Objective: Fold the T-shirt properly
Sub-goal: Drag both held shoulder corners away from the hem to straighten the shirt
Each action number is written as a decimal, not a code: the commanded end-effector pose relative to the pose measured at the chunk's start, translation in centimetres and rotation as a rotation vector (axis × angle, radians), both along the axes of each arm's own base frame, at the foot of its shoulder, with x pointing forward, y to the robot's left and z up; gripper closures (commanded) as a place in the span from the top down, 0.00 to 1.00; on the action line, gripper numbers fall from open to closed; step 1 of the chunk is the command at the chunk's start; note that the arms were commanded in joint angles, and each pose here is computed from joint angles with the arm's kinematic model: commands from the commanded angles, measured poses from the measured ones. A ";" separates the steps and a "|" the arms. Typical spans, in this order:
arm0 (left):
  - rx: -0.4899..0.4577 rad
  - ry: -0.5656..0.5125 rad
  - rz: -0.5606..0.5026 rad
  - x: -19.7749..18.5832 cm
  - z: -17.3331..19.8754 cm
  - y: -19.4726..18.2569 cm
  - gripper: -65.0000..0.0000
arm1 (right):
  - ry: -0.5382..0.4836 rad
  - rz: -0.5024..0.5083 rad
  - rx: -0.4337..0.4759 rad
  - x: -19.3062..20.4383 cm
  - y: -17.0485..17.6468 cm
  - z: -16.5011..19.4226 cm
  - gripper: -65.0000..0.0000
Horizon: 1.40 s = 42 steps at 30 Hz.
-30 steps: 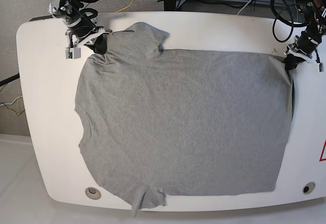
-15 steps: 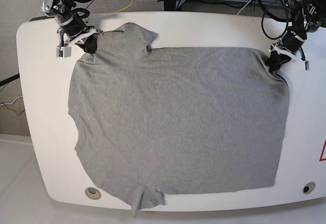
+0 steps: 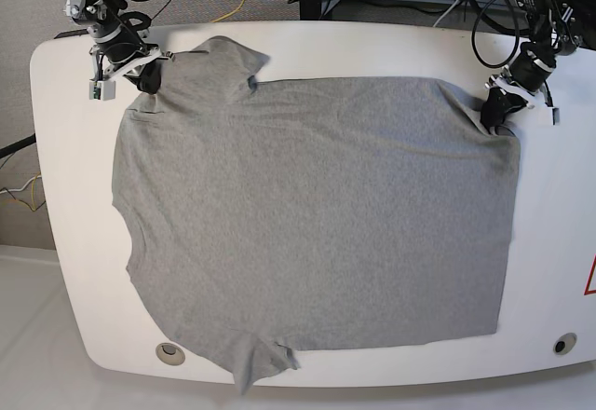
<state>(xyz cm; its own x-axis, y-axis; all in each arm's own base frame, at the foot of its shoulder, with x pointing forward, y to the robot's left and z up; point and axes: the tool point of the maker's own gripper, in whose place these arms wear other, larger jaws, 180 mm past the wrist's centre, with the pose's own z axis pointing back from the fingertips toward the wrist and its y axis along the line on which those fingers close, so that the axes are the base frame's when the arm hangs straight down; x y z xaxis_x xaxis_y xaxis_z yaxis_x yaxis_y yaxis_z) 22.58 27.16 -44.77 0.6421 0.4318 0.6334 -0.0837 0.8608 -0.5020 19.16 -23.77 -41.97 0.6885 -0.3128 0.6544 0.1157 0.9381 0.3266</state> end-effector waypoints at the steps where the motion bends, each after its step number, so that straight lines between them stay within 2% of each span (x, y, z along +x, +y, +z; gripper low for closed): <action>1: 0.110 0.448 -0.125 -9.2 -6.6 -0.2 0.04 | -0.009 0.004 -0.016 -0.1 -0.5 0.4 0.00; 10: 0.137 0.497 -0.127 -11.6 -6.7 1.2 0.04 | 0.012 0.005 -0.015 -0.9 -0.5 0.0 0.00; 19: 0.163 0.524 -0.066 -13.6 -6.2 3.8 0.04 | 0.032 0.007 -0.013 -1.8 -0.3 -0.4 0.00; 42: 0.173 0.579 -0.056 -17.0 -6.5 4.4 0.04 | 0.087 0.010 -0.007 -4.2 0.0 -1.3 0.00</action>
<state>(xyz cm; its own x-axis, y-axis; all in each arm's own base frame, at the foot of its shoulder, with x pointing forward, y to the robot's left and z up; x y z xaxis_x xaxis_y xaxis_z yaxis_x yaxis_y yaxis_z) 16.13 31.18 -44.89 0.6517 0.4454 0.6139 -0.1606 0.8721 -0.4622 16.21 -23.51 -42.62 0.7046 -0.3286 0.6289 0.1315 0.9314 0.3393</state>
